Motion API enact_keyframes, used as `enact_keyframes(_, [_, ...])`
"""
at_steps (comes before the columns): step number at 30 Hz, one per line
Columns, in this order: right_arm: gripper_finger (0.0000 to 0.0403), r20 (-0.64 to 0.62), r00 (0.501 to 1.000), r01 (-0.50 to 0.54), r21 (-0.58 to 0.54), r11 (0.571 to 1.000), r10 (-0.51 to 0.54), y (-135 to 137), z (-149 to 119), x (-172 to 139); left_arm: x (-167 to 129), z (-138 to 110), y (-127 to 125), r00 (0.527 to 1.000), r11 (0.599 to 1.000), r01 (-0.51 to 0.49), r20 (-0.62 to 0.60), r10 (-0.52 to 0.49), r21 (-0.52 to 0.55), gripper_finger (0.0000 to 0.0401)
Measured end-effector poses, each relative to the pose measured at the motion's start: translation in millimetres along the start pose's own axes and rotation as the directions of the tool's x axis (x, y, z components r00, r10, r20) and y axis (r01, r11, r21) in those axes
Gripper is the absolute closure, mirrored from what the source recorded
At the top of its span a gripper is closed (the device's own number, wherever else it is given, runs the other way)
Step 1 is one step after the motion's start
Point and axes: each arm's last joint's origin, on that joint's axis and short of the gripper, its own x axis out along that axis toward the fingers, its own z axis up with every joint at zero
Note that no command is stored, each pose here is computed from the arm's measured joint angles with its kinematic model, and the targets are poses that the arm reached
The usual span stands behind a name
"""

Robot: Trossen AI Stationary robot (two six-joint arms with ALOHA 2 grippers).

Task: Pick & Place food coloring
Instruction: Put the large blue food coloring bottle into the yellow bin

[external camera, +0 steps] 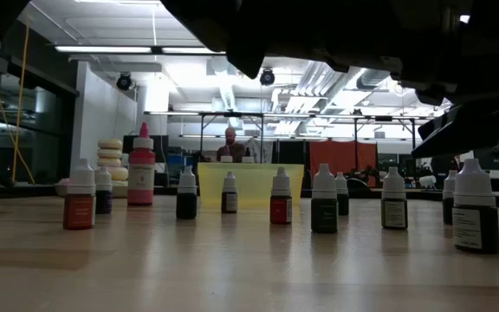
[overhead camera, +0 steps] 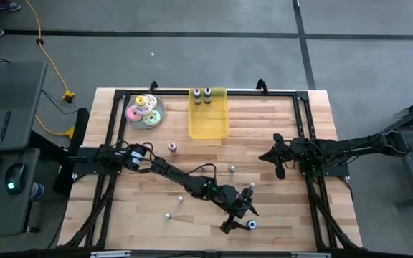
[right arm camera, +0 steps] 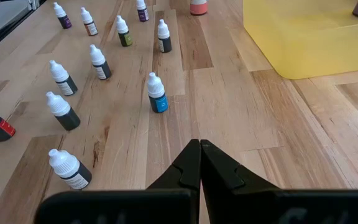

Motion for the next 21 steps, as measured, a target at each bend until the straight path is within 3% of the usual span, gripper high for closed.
enact_keyframes(4, [0.0402, 0.000, 1.000, 0.000, 0.000, 1.000, 0.000, 0.0, 0.0, 0.0, 0.3, -0.5, -1.6, 1.000, 1.000, 0.005, -0.007, -0.005, -0.001, 0.0117])
enact_keyframes(14, [0.0402, 0.000, 1.000, 0.000, 0.000, 1.000, 0.000, 0.0, 0.1, 0.0, 0.4, -2.1, -2.0, 1.000, 1.000, 0.005, -0.022, -0.005, -0.007, 0.0182])
enact_keyframes(21, [0.0402, 0.000, 1.000, 0.000, 0.000, 1.000, 0.000, 0.0, 0.0, 0.0, 0.9, -1.5, -5.5, 0.999, 0.999, 0.040, -0.016, -0.040, -0.007, 0.0190])
